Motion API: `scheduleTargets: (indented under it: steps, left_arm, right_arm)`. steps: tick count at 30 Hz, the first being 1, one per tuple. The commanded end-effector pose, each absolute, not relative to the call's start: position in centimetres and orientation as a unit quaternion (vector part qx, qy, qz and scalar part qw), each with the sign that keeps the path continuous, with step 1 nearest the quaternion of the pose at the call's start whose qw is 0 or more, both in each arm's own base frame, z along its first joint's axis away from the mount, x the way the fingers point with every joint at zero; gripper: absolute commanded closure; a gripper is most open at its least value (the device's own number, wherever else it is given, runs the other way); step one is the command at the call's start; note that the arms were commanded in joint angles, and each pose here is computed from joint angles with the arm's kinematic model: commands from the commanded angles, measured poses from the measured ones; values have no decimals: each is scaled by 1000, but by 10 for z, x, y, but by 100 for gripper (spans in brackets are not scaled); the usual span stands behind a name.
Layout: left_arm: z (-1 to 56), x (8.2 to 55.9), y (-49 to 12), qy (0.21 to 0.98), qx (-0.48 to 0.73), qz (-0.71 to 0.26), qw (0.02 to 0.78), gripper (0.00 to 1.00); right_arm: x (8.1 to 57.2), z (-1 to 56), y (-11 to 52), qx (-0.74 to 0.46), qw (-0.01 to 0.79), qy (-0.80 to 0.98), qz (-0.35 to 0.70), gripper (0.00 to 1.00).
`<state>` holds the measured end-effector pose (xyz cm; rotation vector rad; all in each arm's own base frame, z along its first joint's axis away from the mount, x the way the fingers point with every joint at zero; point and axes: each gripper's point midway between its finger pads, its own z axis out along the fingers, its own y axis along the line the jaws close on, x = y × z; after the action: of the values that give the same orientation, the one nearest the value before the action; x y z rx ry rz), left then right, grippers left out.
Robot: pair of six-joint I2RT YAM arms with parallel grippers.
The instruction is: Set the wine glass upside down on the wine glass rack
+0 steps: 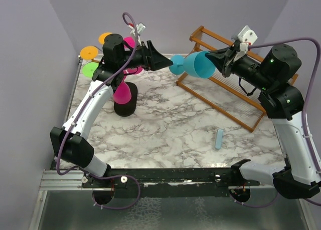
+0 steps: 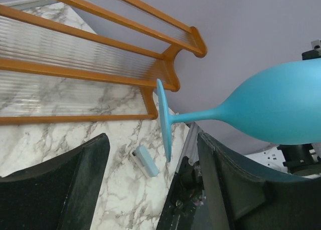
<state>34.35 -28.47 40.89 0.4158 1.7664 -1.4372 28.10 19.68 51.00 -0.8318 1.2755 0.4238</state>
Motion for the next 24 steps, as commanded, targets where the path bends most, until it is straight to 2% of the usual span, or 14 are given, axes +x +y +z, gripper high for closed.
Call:
scheduleTargets:
  steps: [1,11,14,20,24]
  left_arm:
    - [420,328,-293,672,187,-605,384,30]
    - [413,321,-302,672,199,-611,368,55]
    - [409,321,-301,676,200,-608,365,67]
    - [407,322,-301,683,196,-602,364,75]
    - [404,323,-301,688,189,-601,360,88]
  right_arm:
    - [277,518,205,-379,707,556,218,98]
    - [282,515,209,-383,702,558,223,98]
    - [283,515,209,-383,703,558,219,98]
    - [285,513,209,-384,702,559,217,98]
    - [286,511,208,-386,702,560,213,98]
